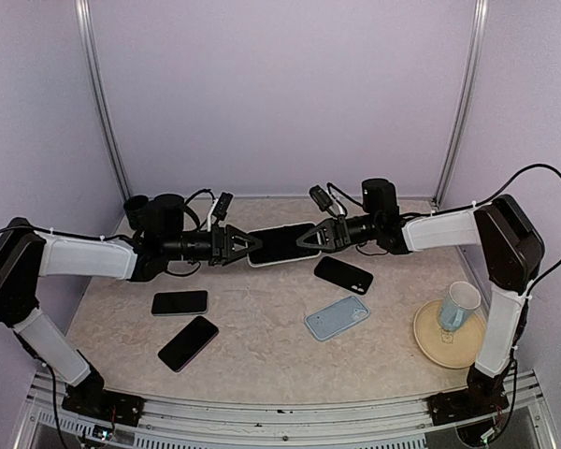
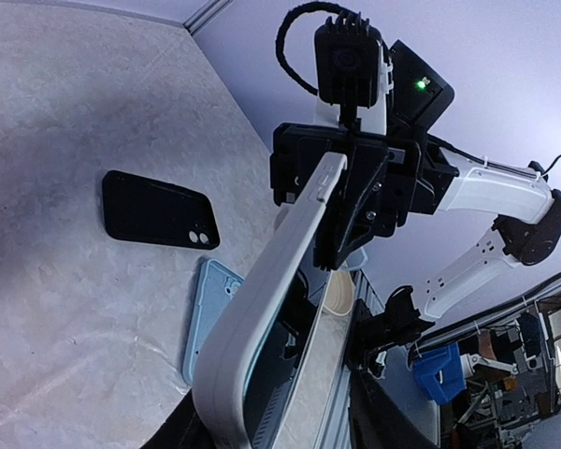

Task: Put the phone into the phone case
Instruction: Press the phone with the phone case.

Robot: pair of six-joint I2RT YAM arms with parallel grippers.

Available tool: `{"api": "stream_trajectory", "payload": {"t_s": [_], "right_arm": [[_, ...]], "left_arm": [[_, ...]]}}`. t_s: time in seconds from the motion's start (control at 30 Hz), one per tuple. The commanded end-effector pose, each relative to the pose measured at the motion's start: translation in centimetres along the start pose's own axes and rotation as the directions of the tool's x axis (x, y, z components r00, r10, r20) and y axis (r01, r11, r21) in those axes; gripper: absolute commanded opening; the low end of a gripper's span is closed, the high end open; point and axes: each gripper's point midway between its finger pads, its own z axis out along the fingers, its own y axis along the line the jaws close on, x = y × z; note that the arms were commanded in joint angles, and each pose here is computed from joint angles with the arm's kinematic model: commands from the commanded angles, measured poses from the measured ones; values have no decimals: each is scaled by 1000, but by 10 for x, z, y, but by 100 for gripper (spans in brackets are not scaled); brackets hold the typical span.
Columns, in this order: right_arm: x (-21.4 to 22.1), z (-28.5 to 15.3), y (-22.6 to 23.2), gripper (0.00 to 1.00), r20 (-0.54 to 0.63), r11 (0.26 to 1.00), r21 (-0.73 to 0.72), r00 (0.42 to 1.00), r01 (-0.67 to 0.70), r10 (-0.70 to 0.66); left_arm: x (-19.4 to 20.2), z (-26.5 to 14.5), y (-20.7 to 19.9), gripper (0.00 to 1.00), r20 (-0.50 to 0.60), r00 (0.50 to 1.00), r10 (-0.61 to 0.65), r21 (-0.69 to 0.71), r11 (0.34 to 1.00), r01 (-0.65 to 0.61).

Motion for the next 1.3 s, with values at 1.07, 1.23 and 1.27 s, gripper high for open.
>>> {"api": "stream_trajectory", "payload": {"t_s": [1.07, 1.23, 1.27], "right_arm": [[-12, -15, 29, 5, 31, 988, -152, 999, 22, -17], [-14, -14, 25, 5, 29, 992, -119, 999, 29, -26], [-14, -15, 25, 4, 29, 993, -114, 999, 30, -27]], "left_arm": [[-6, -36, -54, 40, 80, 990, 114, 220, 967, -129], [-9, -33, -46, 50, 82, 991, 102, 192, 974, -116], [-11, -32, -42, 52, 83, 992, 98, 175, 978, -111]]}}
